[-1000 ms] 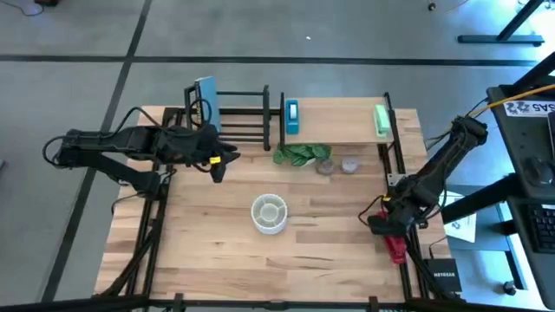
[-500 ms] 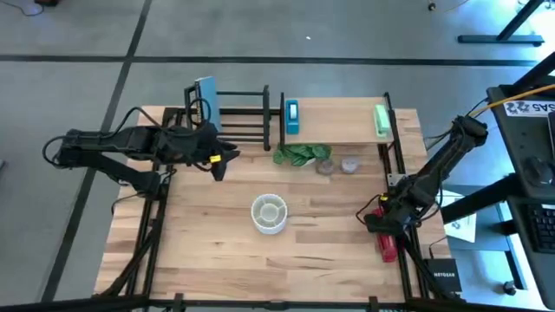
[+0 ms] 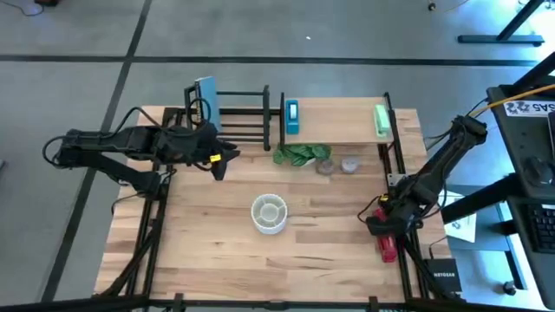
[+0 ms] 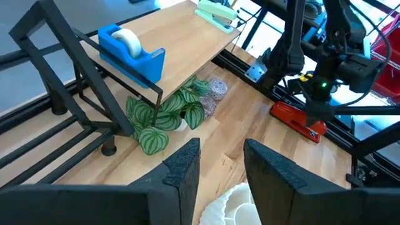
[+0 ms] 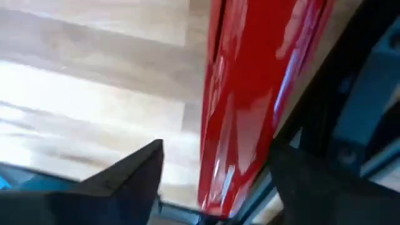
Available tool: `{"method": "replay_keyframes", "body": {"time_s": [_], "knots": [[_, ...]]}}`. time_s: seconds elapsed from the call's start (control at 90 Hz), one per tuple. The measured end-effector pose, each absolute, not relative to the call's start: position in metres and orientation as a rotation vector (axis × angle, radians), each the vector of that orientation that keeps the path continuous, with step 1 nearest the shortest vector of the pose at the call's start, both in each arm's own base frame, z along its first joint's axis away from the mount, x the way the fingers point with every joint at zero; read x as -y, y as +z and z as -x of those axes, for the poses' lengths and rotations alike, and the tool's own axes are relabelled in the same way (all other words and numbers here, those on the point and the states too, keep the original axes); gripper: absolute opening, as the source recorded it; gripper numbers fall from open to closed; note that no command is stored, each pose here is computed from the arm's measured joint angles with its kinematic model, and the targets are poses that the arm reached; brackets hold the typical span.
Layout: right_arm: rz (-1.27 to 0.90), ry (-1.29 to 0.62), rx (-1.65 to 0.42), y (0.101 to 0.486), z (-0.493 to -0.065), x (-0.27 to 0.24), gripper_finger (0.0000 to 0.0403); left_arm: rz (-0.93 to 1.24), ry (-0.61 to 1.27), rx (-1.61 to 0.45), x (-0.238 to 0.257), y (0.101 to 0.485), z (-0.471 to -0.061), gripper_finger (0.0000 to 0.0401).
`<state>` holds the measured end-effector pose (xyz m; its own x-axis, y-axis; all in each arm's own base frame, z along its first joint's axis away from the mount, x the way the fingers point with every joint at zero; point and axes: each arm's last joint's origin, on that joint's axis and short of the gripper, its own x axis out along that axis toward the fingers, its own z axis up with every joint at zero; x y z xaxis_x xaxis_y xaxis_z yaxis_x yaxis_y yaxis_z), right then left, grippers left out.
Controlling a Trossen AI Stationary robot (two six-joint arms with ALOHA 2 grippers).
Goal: Stock shelves
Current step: Remove the green stapler from the shelf
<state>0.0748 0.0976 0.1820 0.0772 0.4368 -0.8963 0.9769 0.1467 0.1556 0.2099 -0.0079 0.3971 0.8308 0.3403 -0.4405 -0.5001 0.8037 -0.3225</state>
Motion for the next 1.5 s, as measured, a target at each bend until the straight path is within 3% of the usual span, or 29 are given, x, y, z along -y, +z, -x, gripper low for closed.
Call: {"method": "replay_keyframes", "body": {"time_s": [0.156, 0.344, 0.5, 0.6, 0.756, 0.922, 1.044, 1.178, 1.5], "knots": [[-1.466, -0.749, -1.548, 0.207, -0.072, -0.096, 0.0325, 0.445, 0.461, -0.376, 0.008, 0.397, -0.210, 0.0107], [-1.562, -0.664, -1.519, 0.252, -0.075, -0.092, 0.0323, 0.451, 0.462, -0.374, 0.008, 0.397, -0.210, 0.0107], [-1.641, -0.413, -1.147, 0.296, -0.088, -0.078, 0.0304, 0.454, 0.461, -0.369, 0.008, 0.398, -0.210, 0.0107], [-1.618, -0.372, -0.869, 0.317, -0.095, -0.063, 0.0293, 0.454, 0.461, -0.369, 0.008, 0.398, -0.210, 0.0107], [-1.423, -0.442, -0.471, 0.342, -0.106, -0.037, 0.0280, 0.455, 0.461, -0.369, 0.008, 0.398, -0.210, 0.0107], [-1.116, -0.715, -0.176, 0.360, -0.116, -0.007, 0.0271, 0.473, 0.464, -0.365, 0.008, 0.398, -0.210, 0.0107], [-0.889, -0.979, -0.159, 0.356, -0.118, 0.016, 0.0266, 0.478, 0.465, -0.362, 0.008, 0.398, -0.210, 0.0107], [-0.720, -1.211, -0.270, 0.345, -0.115, 0.036, 0.0264, 0.481, 0.466, -0.361, 0.008, 0.398, -0.210, 0.0107], [-0.555, -1.414, -0.566, 0.322, -0.121, 0.066, 0.0264, 0.492, 0.468, -0.358, 0.008, 0.398, -0.210, 0.0107]]}}
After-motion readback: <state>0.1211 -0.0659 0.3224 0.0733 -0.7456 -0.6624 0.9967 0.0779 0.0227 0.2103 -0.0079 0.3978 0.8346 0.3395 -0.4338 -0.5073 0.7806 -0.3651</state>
